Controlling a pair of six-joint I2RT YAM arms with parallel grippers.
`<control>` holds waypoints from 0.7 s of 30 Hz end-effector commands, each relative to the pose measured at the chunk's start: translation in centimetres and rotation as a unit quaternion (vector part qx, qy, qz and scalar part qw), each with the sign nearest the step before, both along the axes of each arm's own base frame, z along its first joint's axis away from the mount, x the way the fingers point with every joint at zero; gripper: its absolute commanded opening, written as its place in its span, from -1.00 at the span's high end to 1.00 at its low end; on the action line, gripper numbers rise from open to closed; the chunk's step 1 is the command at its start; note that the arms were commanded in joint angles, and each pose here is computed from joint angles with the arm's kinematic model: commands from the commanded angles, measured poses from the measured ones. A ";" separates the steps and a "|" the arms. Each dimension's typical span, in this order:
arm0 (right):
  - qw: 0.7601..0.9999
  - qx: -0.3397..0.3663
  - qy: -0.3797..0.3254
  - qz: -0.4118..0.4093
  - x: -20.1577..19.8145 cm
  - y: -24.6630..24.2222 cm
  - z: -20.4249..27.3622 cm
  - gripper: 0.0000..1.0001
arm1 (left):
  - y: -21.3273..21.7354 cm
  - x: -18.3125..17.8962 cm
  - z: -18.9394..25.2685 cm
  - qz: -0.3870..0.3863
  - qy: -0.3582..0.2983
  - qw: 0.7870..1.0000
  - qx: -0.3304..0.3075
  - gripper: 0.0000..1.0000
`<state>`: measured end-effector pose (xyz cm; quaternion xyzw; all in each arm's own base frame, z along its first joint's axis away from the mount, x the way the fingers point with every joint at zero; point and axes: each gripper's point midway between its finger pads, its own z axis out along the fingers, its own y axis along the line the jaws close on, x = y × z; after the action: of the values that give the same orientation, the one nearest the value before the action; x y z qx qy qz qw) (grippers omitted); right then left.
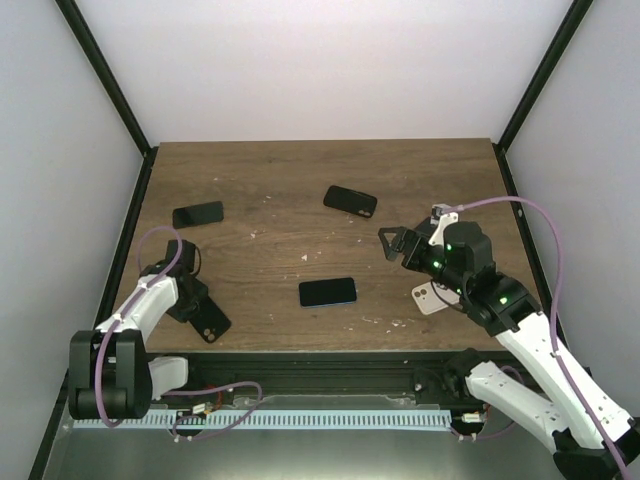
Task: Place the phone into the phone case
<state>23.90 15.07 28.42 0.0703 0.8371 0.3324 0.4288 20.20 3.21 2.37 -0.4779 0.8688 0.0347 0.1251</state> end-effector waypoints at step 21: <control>0.968 0.066 0.240 -0.007 -0.4 3.5 -10.8 -0.85 | -5.4 2.3 -0.8 -0.025 -0.087 0.985 -0.144 0.88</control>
<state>24.06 17.55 19.62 0.1386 0.8895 0.3377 0.2748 22.31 0.20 1.83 -0.4795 0.8603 -0.0828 0.1520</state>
